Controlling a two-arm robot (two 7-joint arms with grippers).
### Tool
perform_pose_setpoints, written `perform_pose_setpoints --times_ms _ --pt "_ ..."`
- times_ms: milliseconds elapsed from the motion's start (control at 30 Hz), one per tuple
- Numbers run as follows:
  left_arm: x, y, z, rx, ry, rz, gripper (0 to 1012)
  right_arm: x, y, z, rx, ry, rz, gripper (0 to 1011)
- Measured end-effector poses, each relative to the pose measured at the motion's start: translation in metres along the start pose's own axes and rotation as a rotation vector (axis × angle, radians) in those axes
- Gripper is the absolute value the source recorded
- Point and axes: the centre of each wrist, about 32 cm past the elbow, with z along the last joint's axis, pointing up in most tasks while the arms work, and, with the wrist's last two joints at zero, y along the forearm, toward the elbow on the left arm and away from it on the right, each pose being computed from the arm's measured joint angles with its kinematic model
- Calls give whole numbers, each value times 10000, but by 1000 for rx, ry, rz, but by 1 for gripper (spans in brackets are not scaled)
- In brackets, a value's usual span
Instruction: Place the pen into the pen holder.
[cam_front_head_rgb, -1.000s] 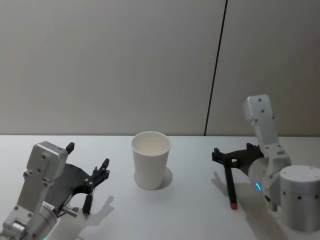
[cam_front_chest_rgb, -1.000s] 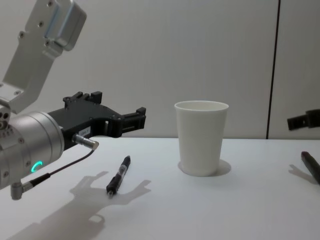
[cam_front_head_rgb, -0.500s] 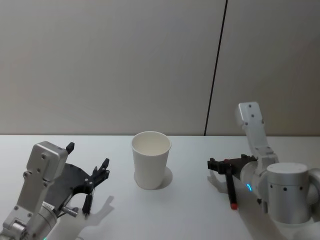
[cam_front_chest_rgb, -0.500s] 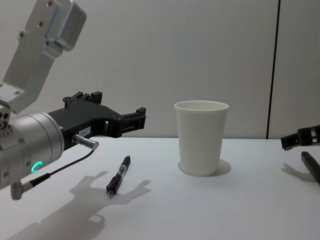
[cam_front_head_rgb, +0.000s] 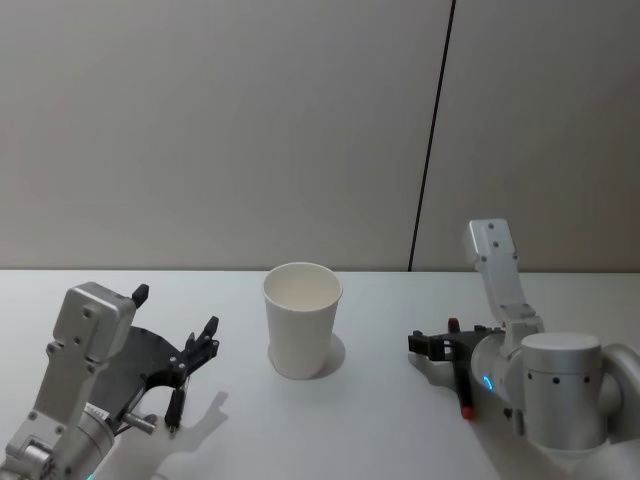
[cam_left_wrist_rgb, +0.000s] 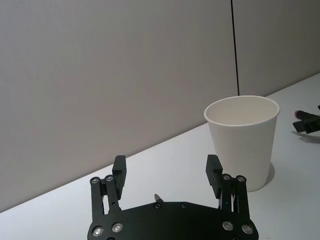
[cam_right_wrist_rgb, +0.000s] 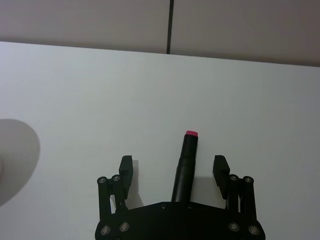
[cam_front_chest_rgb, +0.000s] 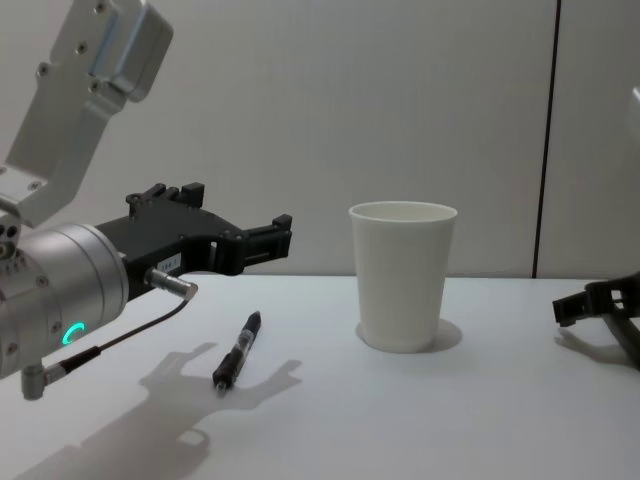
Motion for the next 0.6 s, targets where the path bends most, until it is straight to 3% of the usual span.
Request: perform_pose_setpoints --times_ms 433,600 --pt "0 0 0 0 0 0 1003 2 48 -47 -3 13 -3 1001" --pt "0 0 0 0 0 0 1003 0 56 -55 -3 16 -2 916"
